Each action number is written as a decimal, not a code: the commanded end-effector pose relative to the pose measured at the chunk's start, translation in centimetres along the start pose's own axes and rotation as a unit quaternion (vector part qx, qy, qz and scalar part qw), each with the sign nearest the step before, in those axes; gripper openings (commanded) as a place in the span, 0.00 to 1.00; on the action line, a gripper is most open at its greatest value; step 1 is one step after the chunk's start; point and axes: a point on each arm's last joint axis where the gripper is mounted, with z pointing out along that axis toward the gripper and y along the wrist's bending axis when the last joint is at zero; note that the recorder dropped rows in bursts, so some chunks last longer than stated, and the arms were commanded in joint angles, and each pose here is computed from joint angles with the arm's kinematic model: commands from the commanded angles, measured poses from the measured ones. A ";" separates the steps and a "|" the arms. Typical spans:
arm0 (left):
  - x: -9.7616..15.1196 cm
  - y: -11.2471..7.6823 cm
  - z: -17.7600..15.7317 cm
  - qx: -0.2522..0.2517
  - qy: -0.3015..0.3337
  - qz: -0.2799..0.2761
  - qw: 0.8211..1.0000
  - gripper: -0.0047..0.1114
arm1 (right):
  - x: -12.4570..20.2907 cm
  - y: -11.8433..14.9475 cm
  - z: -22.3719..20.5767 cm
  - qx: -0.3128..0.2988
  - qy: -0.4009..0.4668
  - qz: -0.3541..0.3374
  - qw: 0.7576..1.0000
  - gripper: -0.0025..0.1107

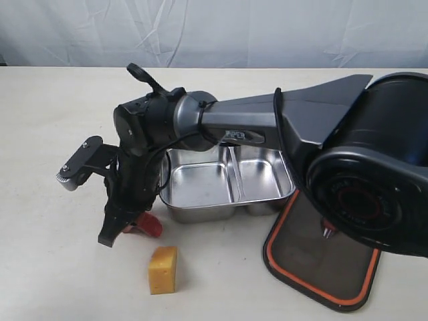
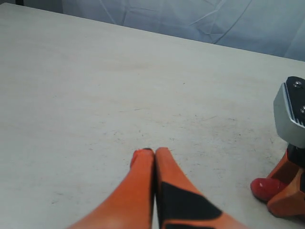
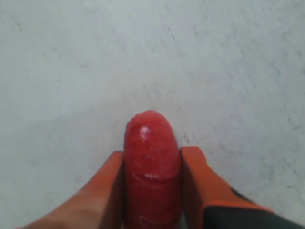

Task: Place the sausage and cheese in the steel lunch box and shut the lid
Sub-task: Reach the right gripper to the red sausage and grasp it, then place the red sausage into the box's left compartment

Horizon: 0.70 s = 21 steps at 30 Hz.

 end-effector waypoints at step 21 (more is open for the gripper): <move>0.1 0.1 0.0 -0.001 -0.003 0.004 1.000 0.04 | 4.7 -7.2 -10.5 0.045 0.043 0.123 0.990 0.03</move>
